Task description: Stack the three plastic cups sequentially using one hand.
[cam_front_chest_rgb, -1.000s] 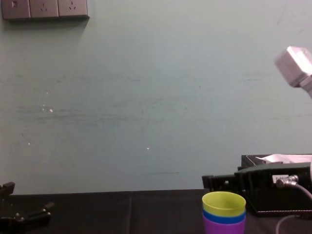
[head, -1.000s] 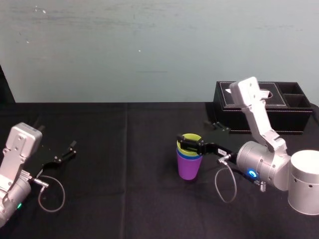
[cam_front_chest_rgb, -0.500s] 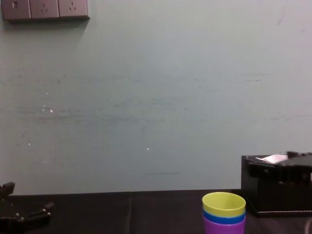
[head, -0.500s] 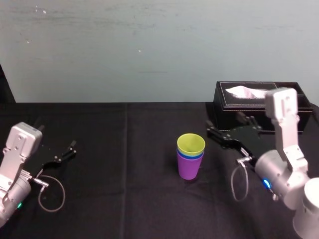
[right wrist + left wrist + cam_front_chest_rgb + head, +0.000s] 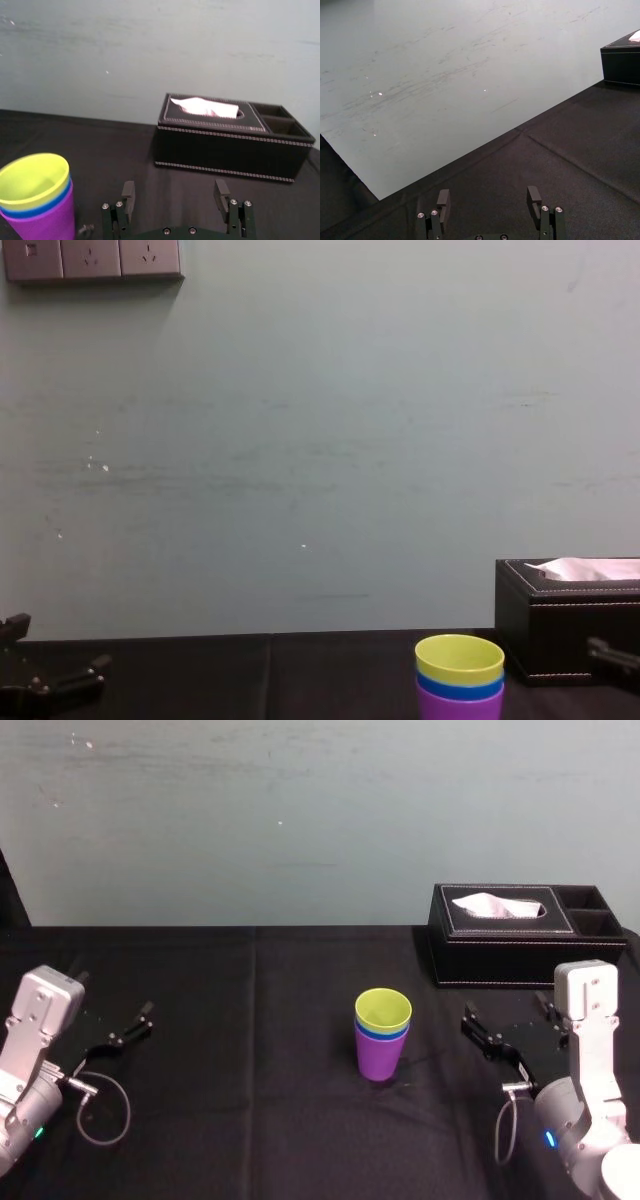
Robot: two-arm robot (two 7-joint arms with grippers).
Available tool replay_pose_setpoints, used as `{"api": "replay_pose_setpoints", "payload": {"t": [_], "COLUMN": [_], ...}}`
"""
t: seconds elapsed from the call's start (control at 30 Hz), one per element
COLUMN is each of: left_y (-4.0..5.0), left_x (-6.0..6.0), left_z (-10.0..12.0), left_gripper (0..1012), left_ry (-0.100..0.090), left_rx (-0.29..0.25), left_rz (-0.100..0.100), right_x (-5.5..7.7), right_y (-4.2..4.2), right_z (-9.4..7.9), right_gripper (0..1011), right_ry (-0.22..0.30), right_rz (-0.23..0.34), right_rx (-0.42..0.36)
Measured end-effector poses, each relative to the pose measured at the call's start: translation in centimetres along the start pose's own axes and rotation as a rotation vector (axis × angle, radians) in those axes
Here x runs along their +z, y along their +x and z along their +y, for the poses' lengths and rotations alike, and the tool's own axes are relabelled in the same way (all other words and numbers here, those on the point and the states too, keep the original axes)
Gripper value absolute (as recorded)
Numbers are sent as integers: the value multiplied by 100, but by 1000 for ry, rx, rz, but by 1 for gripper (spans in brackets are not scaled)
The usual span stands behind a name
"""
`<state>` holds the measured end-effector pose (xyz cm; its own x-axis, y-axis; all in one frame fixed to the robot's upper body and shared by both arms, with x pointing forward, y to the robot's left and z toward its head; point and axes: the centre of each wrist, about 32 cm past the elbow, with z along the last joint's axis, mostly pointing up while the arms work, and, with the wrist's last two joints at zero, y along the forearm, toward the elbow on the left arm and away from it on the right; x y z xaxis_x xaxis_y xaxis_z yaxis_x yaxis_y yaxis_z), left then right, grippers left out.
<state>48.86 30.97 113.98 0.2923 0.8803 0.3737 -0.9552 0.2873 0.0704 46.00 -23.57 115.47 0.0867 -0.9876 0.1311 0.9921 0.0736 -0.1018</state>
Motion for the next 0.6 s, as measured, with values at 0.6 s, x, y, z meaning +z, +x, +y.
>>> {"api": "replay_pose_setpoints", "payload": {"t": [0.6], "left_y": [0], "left_x": [0], "left_z": [0], "left_gripper": [1000], "left_ry": [0], "left_rx": [0], "left_rz": [0], "right_x": [-170], "right_y": [-23], "right_z": [-16], "right_gripper": [1003], "right_ry": [-53], "right_rz": [-8], "right_rx": [-24]}}
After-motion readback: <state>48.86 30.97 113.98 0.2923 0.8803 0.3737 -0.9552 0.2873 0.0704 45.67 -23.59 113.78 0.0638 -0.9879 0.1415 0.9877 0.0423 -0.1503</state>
